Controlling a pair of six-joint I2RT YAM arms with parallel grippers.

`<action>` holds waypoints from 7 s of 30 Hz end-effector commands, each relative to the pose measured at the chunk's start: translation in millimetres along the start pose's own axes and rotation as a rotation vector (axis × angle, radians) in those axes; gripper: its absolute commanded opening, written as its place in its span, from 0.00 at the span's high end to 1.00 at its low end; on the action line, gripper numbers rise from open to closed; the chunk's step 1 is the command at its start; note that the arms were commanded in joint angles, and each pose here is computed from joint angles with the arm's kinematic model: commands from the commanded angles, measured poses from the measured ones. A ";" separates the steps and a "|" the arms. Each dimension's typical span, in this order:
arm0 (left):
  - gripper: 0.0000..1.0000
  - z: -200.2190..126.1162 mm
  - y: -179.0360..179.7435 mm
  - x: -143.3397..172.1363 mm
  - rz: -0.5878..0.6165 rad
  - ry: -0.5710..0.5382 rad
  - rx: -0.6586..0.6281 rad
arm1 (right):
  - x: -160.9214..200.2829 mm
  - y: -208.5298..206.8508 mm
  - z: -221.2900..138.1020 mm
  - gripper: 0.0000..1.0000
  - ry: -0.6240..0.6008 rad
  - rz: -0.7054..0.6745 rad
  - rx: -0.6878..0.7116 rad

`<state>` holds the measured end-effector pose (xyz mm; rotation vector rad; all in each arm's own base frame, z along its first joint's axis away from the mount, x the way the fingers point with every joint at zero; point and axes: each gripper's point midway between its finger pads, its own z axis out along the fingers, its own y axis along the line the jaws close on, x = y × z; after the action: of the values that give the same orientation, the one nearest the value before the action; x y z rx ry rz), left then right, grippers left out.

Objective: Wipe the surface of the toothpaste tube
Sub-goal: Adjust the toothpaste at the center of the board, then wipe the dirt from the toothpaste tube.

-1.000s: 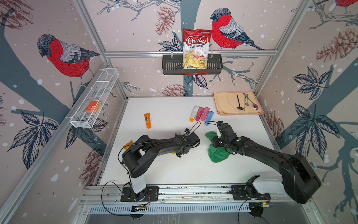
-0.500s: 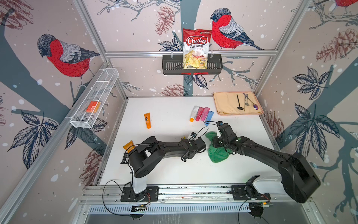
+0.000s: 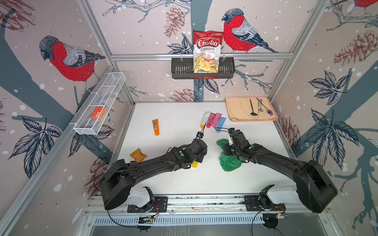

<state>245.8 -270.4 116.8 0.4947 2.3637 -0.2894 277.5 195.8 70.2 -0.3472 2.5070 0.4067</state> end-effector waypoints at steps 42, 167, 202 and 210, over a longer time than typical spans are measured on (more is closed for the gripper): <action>0.80 24.1 -6.0 97.9 0.128 0.093 0.109 | -32.5 99.4 0.2 1.00 -0.010 -0.118 -0.293; 0.76 49.7 -17.1 73.5 0.253 -0.050 0.145 | 34.5 135.2 47.9 1.00 0.176 -0.044 -0.466; 0.78 50.3 -15.0 73.2 0.253 -0.051 0.133 | 42.6 169.8 30.0 1.00 0.179 -0.106 -0.539; 0.78 48.5 -14.9 72.7 0.248 -0.057 0.136 | 41.8 82.4 64.6 1.00 0.182 -0.070 -0.175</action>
<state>214.0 -270.1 21.2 0.8269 2.2651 -0.2998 230.3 330.6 38.8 -0.6469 2.5534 0.8981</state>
